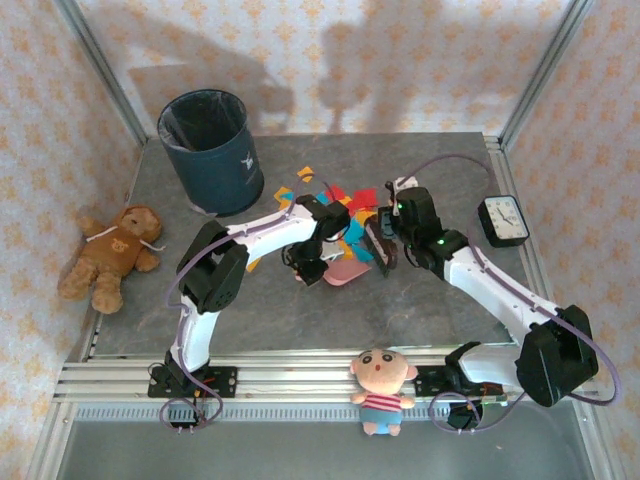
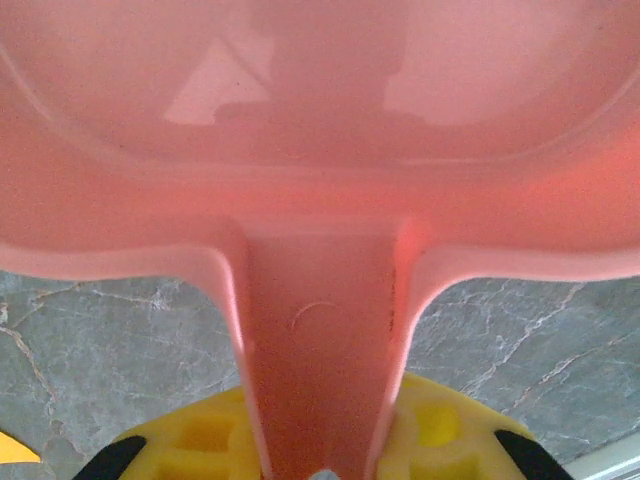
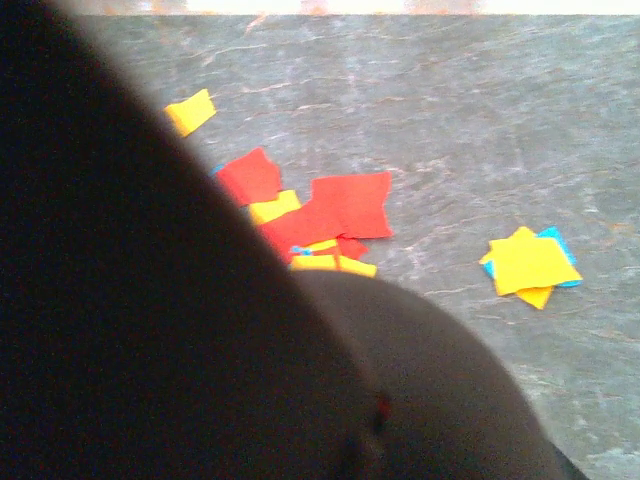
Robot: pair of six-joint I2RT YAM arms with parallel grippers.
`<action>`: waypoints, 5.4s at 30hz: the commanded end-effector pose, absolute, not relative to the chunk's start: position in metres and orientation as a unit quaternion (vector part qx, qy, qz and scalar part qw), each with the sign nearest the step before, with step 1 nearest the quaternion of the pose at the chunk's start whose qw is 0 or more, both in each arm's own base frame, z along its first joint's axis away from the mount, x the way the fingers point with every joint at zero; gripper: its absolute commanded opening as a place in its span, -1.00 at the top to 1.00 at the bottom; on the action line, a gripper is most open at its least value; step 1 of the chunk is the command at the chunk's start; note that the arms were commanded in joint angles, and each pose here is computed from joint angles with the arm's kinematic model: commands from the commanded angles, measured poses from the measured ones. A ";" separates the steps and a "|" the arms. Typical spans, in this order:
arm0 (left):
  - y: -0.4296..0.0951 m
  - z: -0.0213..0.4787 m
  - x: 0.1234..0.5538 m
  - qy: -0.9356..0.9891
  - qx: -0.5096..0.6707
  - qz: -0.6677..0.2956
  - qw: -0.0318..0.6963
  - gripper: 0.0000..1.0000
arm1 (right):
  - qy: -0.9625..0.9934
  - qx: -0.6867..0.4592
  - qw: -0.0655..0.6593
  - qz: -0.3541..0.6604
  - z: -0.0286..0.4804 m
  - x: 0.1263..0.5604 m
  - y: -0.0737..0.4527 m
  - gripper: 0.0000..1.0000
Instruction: Sweep away the paper scraps from the table
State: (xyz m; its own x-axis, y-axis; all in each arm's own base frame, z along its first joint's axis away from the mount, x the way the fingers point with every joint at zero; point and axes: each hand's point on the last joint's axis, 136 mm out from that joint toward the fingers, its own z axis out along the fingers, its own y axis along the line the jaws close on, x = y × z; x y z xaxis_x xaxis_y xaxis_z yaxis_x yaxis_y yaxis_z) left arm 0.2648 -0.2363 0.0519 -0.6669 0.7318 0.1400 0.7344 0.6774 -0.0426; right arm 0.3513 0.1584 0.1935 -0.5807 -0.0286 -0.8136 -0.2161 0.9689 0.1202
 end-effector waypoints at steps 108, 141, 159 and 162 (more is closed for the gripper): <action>-0.216 0.050 0.250 -0.913 -0.396 0.014 0.092 1.00 | 0.870 -0.140 0.415 0.227 0.216 0.339 0.217 1.00; -0.219 0.052 0.249 -0.912 -0.398 0.032 0.093 1.00 | 0.845 -0.042 0.524 0.096 0.235 0.356 0.152 1.00; -0.228 0.046 0.254 -0.914 -0.393 0.042 0.093 1.00 | 0.876 -0.125 0.444 0.141 0.190 0.349 0.193 1.00; -0.230 0.046 0.255 -0.914 -0.392 0.044 0.092 1.00 | 0.878 -0.137 0.431 0.157 0.188 0.344 0.199 1.00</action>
